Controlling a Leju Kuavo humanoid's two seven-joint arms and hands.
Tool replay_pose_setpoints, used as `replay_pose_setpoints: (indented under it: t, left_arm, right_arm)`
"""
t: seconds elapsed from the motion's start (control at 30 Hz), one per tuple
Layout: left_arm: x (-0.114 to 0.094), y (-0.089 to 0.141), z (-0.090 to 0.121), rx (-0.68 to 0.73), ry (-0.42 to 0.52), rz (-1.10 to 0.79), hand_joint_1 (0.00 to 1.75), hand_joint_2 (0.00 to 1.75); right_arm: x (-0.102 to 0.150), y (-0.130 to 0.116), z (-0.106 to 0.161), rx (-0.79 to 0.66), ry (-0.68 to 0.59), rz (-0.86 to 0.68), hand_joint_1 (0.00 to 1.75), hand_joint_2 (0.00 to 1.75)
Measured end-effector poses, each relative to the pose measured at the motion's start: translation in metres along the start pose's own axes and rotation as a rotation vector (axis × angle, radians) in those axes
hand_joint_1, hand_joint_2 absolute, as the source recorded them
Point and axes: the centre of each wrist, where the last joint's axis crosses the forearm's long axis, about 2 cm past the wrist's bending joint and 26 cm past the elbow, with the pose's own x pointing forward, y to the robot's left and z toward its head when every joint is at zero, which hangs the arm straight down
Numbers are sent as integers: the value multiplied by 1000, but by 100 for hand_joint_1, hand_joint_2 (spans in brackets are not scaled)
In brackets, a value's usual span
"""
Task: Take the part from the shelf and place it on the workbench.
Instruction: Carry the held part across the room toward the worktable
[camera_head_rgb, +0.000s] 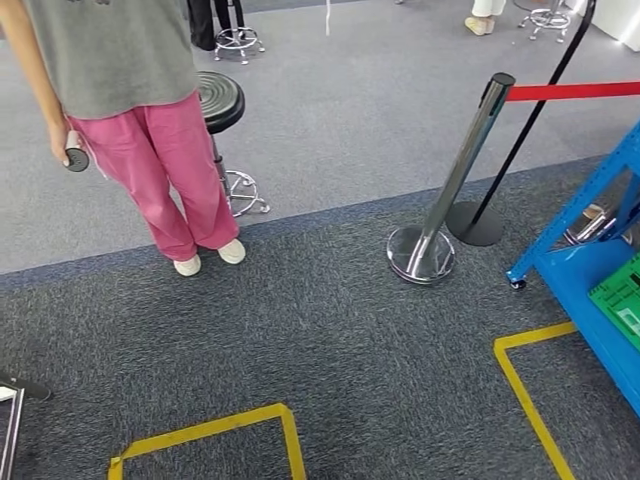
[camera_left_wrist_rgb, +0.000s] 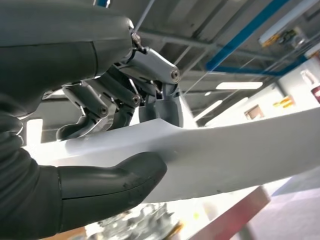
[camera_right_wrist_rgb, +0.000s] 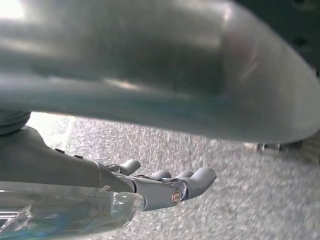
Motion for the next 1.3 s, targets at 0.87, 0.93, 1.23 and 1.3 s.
replay_pose_setpoints:
  t: [0.87, 0.93, 1.23, 1.3]
  left_arm:
    - [-4, -3, 10, -21, 24, 10, 175, 175]
    - [-4, -3, 11, -26, 24, 10, 175, 175]
    - [-4, -6, 11, -28, 24, 6, 175, 175]
    - [-4, -6, 10, -28, 25, 7, 175, 175]
  right_arm:
    - [-12, 20, -3, 15, 12, -44, 0, 0]
    - [-11, 20, -3, 15, 10, -44, 0, 0]
    - [-12, 22, -3, 16, 16, -48, 0, 0]
    - [-12, 22, -3, 16, 16, -50, 0, 0]
